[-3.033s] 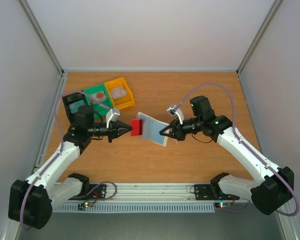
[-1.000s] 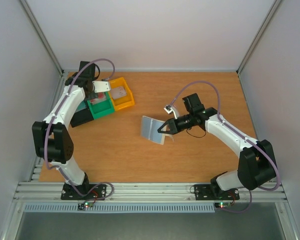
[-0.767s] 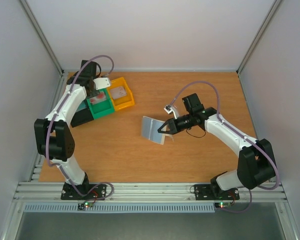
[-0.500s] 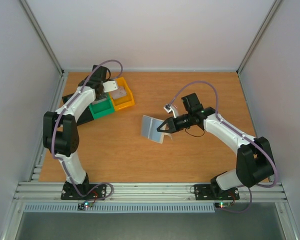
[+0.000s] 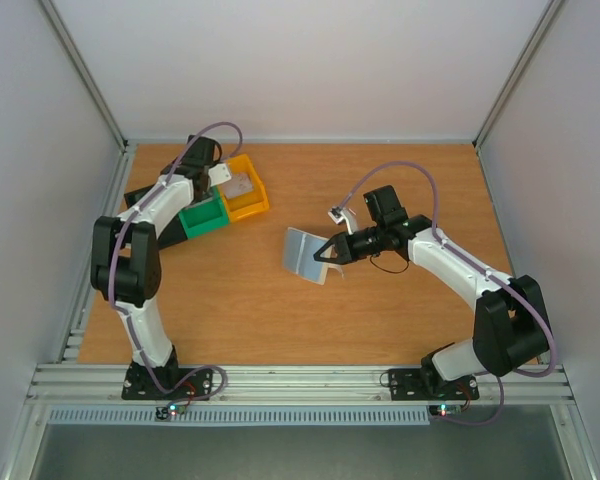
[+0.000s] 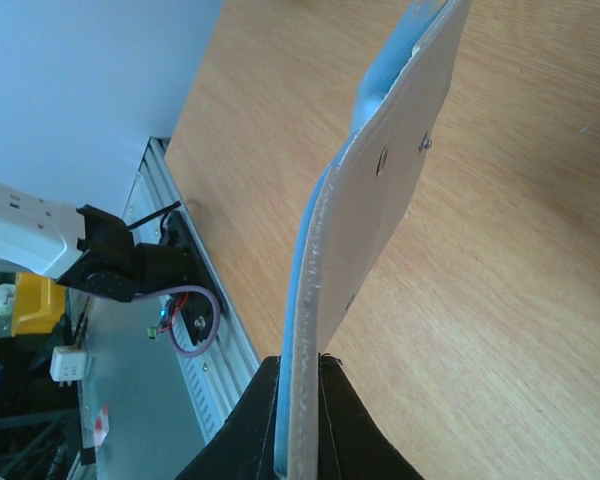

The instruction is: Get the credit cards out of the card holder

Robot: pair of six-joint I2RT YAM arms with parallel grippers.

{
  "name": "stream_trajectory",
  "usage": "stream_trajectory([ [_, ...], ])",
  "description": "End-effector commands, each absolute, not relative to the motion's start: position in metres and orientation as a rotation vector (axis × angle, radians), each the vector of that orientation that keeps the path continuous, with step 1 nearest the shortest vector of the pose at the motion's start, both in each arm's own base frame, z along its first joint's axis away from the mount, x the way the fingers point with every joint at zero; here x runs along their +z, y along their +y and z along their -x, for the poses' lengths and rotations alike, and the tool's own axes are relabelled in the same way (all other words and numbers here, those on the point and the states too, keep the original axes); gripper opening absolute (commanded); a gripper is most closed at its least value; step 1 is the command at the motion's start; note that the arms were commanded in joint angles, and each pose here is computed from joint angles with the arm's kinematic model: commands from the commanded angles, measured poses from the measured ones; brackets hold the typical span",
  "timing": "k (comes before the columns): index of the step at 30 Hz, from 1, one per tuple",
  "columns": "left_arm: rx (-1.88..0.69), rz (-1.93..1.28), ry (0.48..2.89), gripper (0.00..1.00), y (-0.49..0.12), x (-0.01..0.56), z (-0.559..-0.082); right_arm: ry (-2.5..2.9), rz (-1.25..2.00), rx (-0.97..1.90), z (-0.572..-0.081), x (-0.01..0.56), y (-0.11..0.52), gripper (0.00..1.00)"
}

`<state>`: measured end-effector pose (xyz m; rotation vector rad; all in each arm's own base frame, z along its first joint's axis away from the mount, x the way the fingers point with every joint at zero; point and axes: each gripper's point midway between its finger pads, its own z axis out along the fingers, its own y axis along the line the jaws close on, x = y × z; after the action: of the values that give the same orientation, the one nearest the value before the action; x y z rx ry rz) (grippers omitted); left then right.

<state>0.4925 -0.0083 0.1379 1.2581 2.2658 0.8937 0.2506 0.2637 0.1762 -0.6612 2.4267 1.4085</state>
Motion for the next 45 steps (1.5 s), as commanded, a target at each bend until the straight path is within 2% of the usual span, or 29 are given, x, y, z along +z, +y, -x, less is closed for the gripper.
stream_trajectory([
  [1,0.88,-1.24,2.293,0.0,-0.009,0.118,-0.498,2.38,0.682,1.421,-0.251,0.188,0.266,0.01],
  [6,0.883,-1.267,2.28,0.0,-0.008,0.104,-0.507,2.382,0.681,1.423,-0.25,0.187,0.266,0.01],
  [12,1.004,-1.265,2.229,0.0,-0.001,0.1,-0.528,2.375,0.682,1.429,-0.249,0.191,0.266,0.01],
  [25,1.126,-1.353,2.198,0.0,0.008,0.081,-0.535,2.37,0.689,1.421,-0.244,0.195,0.264,0.01],
  [26,1.124,-1.356,2.207,0.02,0.009,0.08,-0.534,2.367,0.69,1.419,-0.244,0.195,0.263,0.01],
  [30,1.092,-1.355,2.23,0.29,0.008,0.084,-0.529,2.367,0.689,1.423,-0.243,0.196,0.263,0.01],
  [33,1.052,-1.344,2.241,0.44,0.006,0.09,-0.524,2.365,0.693,1.425,-0.242,0.196,0.263,0.01],
  [40,0.916,-1.327,2.299,0.57,0.0,0.107,-0.515,2.367,0.699,1.421,-0.241,0.197,0.263,0.01],
  [45,0.665,-1.315,2.385,0.63,-0.016,0.133,-0.491,2.368,0.701,1.402,-0.24,0.199,0.261,0.01],
])
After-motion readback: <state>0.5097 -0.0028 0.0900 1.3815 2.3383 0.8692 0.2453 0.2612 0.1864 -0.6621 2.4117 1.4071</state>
